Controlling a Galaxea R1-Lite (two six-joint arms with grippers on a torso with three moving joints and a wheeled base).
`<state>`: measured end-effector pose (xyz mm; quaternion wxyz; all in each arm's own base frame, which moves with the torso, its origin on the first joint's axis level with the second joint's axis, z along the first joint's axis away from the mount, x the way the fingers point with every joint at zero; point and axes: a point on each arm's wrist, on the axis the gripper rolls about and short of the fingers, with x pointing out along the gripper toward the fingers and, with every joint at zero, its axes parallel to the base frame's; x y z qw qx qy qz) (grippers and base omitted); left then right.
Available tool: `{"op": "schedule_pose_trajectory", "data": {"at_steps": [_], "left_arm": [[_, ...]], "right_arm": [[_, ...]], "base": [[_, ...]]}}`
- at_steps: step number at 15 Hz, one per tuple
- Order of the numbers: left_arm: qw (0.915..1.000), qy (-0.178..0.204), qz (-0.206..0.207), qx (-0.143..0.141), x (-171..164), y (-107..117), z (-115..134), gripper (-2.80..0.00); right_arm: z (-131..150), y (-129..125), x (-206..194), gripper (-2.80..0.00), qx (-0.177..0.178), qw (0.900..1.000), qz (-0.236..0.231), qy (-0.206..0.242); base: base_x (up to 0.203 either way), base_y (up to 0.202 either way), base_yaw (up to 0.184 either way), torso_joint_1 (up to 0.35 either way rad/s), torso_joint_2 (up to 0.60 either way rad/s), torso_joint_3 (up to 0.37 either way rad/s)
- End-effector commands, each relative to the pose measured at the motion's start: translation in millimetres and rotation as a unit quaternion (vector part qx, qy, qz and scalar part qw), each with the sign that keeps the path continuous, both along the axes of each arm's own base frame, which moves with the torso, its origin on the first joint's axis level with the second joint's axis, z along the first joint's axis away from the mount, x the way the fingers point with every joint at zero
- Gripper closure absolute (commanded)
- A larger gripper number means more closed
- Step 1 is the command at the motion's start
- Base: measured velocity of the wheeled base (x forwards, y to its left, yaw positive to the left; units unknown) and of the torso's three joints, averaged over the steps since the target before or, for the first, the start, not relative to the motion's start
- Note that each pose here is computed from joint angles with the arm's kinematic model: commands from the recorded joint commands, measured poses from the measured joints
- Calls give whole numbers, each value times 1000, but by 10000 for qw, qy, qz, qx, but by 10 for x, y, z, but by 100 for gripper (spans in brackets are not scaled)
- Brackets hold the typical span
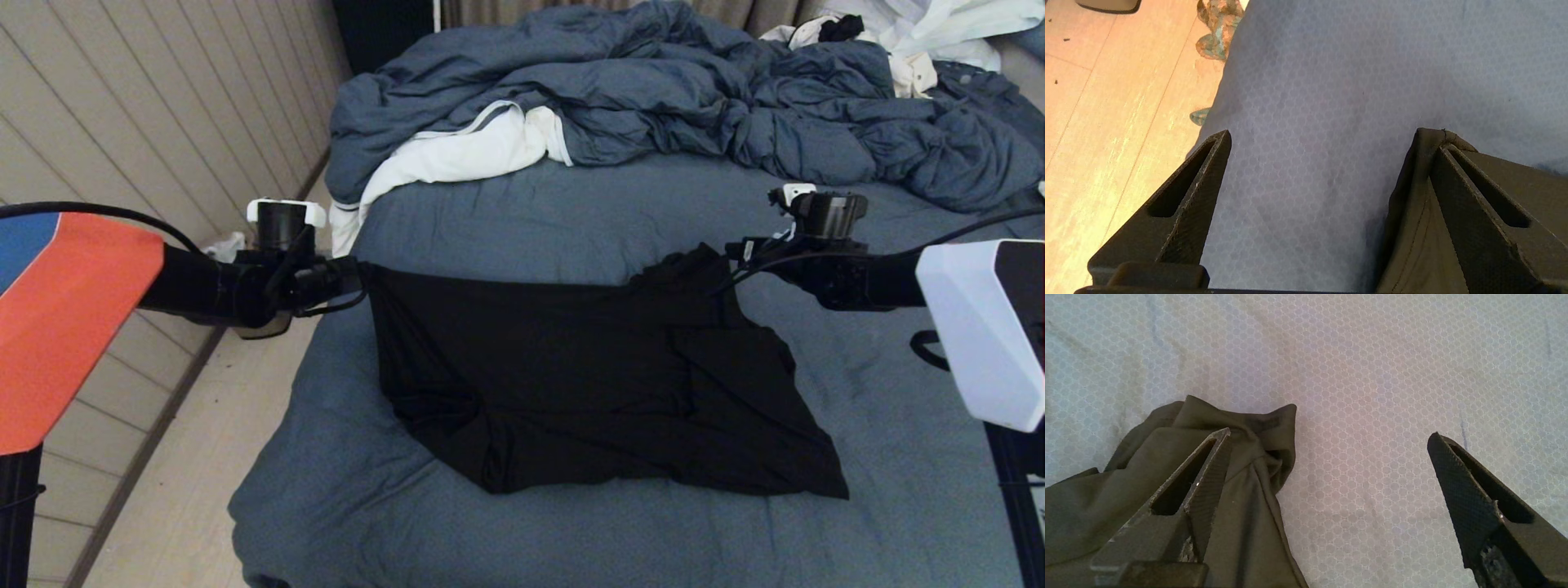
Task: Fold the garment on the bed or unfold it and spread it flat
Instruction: Unford the black T-shirt
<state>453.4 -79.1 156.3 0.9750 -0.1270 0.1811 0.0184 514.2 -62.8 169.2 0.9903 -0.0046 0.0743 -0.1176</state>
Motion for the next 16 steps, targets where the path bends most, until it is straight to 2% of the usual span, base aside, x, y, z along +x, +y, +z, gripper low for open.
{"op": "schedule_pose_trajectory", "data": {"at_steps": [1, 4, 7, 9, 11, 12, 13, 16], "left_arm": [[10000, 47, 6, 5, -4, -2, -32, -280], [10000, 4, -25, -30, -16, -15, -1, -280], [9986, 159, -319, -380, -103, -79, 65, -280], [9981, 184, -411, -432, -162, -87, 113, -280], [9937, 302, -887, -621, -276, -133, 165, -280], [9895, 449, -1111, -803, -321, -159, 170, -280], [9874, 539, -1157, -938, -332, -163, 186, -280], [9831, 698, -1335, -1039, -310, -113, 168, -280]], "right_arm": [[-5, -2, 2, -280, -3, 10000, -10, -2], [-2, -2, 3, -280, -11, 10000, -10, -14], [-23, -2, 7, -280, -2, 10000, -11, 3], [-28, -2, 7, -280, -2, 10000, -11, 6], [-44, 5, 13, -280, 0, 10000, -3, 22], [-49, 5, 13, -280, 1, 10000, -3, 30], [-53, 1, 12, -280, 0, 10000, -7, 37], [-70, 5, 14, -280, 4, 10000, -3, 60]], "base": [[0, 0, 0, 0, 0, 0], [0, 0, 0, 0, 0, 0], [0, 0, 0, 0, 0, 0], [0, 0, 0, 0, 0, 0], [0, 0, 0, 0, 0, 0], [0, 0, 0, 0, 0, 0], [0, 0, 0, 0, 0, 0], [0, 0, 0, 0, 0, 0]]}}
